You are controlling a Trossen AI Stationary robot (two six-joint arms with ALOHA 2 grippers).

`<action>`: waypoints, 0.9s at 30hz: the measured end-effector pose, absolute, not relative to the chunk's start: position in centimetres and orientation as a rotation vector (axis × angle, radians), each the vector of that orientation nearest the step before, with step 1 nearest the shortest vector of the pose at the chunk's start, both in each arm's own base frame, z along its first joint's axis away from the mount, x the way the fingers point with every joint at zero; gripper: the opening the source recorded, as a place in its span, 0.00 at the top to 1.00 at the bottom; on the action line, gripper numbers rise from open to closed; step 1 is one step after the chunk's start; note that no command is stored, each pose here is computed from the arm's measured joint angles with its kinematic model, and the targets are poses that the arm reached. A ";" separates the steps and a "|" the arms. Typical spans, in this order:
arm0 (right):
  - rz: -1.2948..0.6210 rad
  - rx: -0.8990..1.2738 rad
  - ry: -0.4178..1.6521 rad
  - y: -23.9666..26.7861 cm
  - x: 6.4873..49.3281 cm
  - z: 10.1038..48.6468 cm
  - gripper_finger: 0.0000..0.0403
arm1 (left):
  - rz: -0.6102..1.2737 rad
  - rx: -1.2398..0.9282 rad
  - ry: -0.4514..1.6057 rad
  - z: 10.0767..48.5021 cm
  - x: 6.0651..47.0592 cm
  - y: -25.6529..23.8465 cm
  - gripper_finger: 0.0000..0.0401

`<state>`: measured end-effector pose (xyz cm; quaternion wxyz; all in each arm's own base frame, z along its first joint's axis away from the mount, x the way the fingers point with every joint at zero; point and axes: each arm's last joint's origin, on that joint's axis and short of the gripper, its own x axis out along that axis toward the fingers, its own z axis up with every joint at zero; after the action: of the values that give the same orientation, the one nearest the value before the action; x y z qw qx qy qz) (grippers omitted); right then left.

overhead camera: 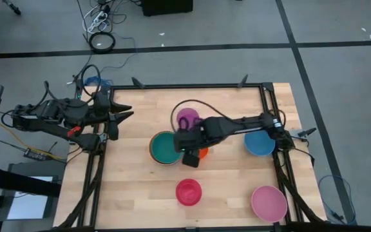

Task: Nest bowls inside each other
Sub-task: Stack the blue bowl on the top of the dark green bowl

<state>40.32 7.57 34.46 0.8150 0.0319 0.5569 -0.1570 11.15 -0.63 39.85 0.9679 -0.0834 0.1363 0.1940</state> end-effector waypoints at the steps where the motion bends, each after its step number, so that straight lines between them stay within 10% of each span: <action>1: -0.362 0.066 1.195 7.7 39.7 34.7 0.55 | 0.385 -0.171 0.276 39.9 11.2 -0.6 0.72; 27: -0.768 0.655 1.187 5.8 17.7 23.6 0.57 | 0.320 -0.182 0.287 39.8 11.2 -0.9 0.72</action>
<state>17.65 5.82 23.62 0.7115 0.2954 0.5354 -0.3463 11.22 -0.86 39.85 0.9729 -0.0901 0.1422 0.1586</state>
